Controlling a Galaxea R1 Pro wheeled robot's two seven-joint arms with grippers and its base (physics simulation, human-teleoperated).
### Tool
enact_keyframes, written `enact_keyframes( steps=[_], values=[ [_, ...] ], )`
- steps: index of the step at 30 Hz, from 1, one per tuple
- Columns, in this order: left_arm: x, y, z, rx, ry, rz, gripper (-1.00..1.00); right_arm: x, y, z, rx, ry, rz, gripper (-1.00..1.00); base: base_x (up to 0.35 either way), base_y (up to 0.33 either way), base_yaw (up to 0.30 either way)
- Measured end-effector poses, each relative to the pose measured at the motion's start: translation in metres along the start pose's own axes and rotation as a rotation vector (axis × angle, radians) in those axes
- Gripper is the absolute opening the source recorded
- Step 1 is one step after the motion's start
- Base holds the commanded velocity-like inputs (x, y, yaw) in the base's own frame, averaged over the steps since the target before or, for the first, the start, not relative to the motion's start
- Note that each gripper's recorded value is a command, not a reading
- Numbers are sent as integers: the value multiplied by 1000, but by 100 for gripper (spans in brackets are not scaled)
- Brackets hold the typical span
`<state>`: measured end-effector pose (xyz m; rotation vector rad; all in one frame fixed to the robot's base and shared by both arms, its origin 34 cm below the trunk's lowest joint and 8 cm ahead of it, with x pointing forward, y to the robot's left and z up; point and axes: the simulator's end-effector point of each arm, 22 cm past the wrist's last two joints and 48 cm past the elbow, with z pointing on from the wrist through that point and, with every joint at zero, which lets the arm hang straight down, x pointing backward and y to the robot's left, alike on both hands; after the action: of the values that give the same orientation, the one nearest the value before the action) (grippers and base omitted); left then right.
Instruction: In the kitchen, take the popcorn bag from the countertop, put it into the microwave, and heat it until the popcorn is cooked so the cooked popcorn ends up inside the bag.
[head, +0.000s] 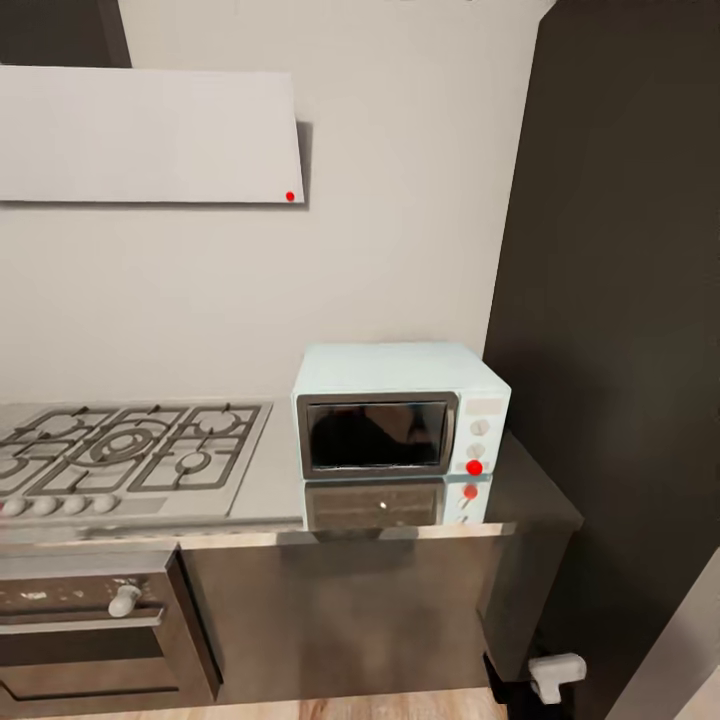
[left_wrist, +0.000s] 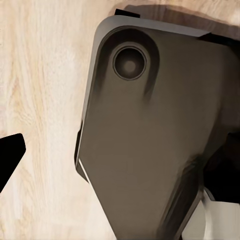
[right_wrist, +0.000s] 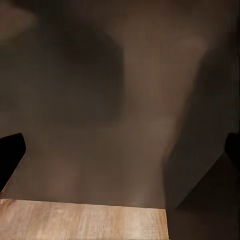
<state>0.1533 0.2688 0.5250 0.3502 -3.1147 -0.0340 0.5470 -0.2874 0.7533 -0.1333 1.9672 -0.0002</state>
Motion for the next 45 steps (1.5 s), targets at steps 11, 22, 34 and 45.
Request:
enact_keyframes(
  steps=[11,22,34,45],
  values=[
    [1,1,-14,-1,-1,-1,100,-189,-5,-11,17,-373,-33,100,0,0,0],
    [3,1,-28,0,-2,-1,100,-274,-10,-28,40,-487,-35,100,0,0,0],
    [6,-6,-34,10,-4,2,100,-253,-25,-13,73,-397,-35,100,0,0,0],
    [6,-5,-34,9,-4,2,100,-278,-20,-23,61,-450,-50,100,130,90,0]
  ],
)
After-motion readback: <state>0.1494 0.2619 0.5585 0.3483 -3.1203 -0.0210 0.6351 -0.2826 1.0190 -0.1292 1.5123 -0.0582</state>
